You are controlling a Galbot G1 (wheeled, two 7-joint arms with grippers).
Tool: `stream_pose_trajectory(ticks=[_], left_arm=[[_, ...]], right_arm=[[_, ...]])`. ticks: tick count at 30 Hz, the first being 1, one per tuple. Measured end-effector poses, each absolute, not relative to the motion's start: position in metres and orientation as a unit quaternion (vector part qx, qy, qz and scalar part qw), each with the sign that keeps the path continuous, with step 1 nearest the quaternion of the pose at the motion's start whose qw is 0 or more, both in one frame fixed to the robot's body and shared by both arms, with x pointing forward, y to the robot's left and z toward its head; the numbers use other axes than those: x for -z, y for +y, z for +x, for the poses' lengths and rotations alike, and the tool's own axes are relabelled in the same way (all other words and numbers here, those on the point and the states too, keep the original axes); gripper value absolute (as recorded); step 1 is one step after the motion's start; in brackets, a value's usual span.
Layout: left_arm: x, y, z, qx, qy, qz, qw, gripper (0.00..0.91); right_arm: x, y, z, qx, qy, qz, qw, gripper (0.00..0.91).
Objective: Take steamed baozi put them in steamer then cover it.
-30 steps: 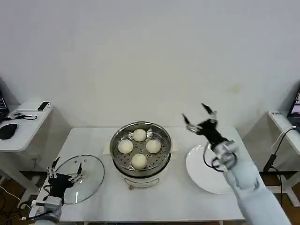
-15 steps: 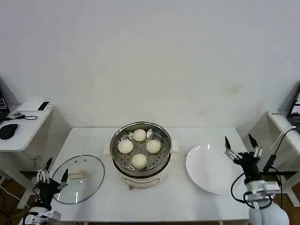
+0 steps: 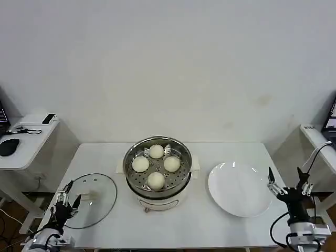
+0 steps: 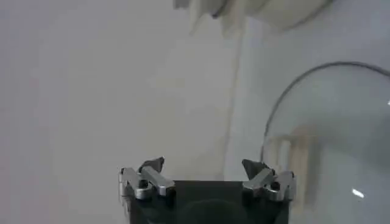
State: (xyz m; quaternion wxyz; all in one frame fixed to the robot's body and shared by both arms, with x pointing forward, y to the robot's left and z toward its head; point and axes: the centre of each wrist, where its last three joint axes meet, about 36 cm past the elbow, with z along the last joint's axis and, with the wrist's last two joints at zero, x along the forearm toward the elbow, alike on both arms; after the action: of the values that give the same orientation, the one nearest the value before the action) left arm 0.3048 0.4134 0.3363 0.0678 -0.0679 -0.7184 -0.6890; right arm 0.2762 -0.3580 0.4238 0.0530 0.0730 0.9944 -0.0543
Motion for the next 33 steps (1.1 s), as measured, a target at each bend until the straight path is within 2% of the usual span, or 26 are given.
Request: stream_pose_trajectory(ticks=[15, 33], left_arm=[[-0.320, 0.422, 0.316, 0.718, -0.685, -0.099, 0.076, 0.907], [-0.306, 0.428, 0.356, 0.728, -0.676, -0.096, 0.069, 0.907]], right_arm=[[-0.427, -0.352, 0.262, 0.045, 0.994, 0.087, 0.043, 0.907], [-0.426, -0.346, 0.249, 0.047, 0.994, 0.092, 0.036, 0.907]])
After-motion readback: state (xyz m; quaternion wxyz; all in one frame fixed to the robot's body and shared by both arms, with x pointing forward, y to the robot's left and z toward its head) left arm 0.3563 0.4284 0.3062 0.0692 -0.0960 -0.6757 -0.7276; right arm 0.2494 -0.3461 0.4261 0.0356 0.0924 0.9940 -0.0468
